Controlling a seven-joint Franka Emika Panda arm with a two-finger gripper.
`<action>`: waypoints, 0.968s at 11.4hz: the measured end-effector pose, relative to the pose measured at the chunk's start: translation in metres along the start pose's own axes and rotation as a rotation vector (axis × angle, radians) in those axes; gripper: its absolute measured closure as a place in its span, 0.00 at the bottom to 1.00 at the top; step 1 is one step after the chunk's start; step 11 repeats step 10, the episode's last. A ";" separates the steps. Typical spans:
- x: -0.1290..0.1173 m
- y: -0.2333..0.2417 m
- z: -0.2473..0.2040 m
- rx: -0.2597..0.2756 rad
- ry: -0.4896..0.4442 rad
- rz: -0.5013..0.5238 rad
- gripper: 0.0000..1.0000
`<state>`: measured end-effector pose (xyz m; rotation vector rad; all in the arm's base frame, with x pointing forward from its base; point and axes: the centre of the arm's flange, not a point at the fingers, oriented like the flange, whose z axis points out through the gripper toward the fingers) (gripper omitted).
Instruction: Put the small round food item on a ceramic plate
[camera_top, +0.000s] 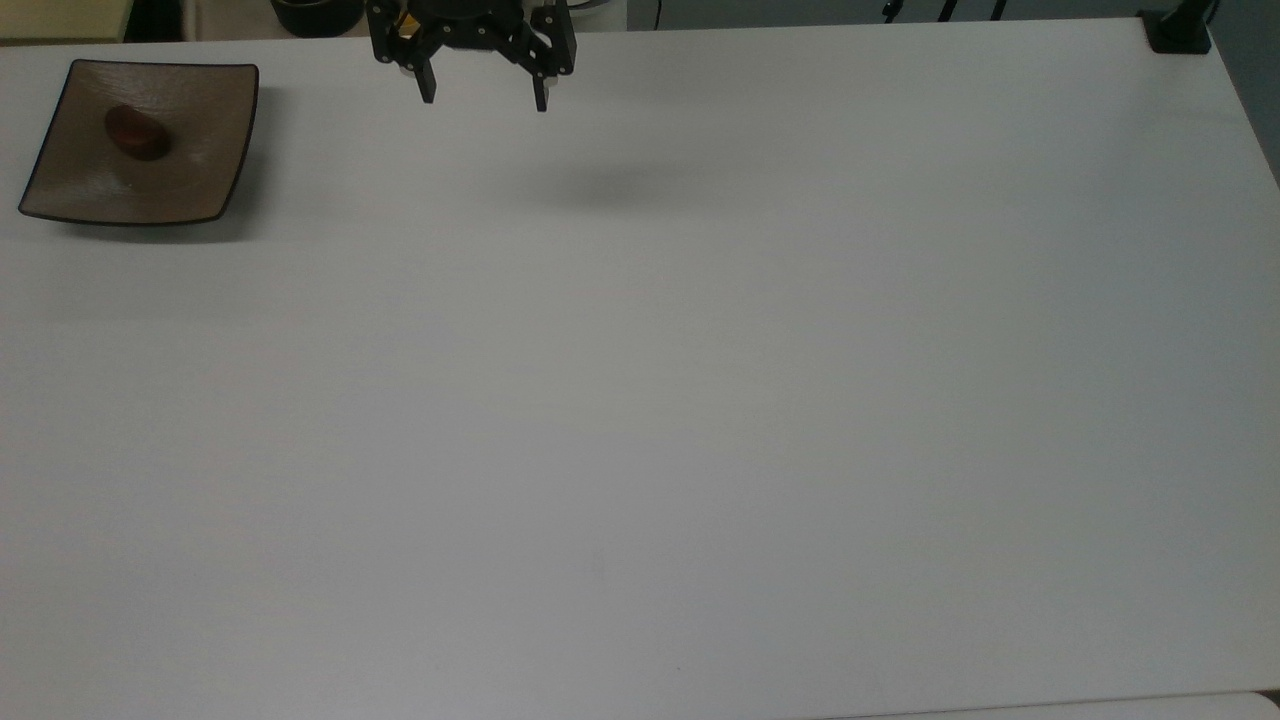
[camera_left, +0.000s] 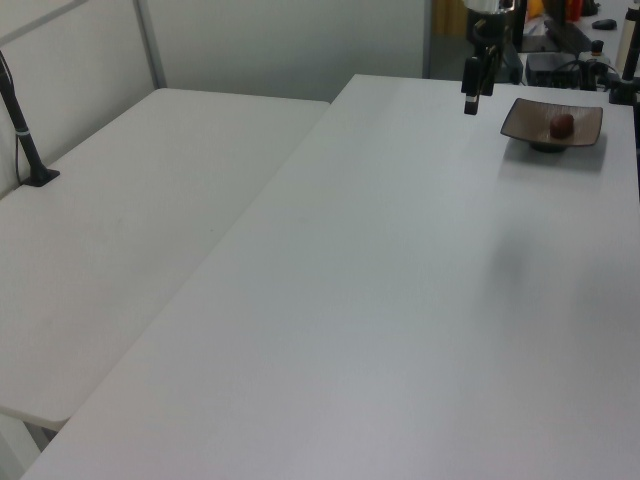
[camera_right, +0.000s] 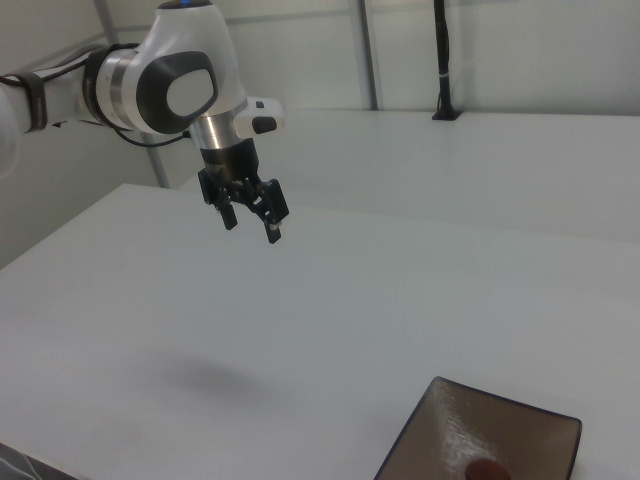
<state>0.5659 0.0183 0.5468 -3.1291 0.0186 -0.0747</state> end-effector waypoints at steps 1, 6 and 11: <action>0.002 0.001 0.002 -0.007 0.004 0.000 0.00; 0.002 0.004 0.007 -0.051 -0.003 -0.012 0.00; 0.002 0.007 0.007 -0.052 -0.003 -0.004 0.00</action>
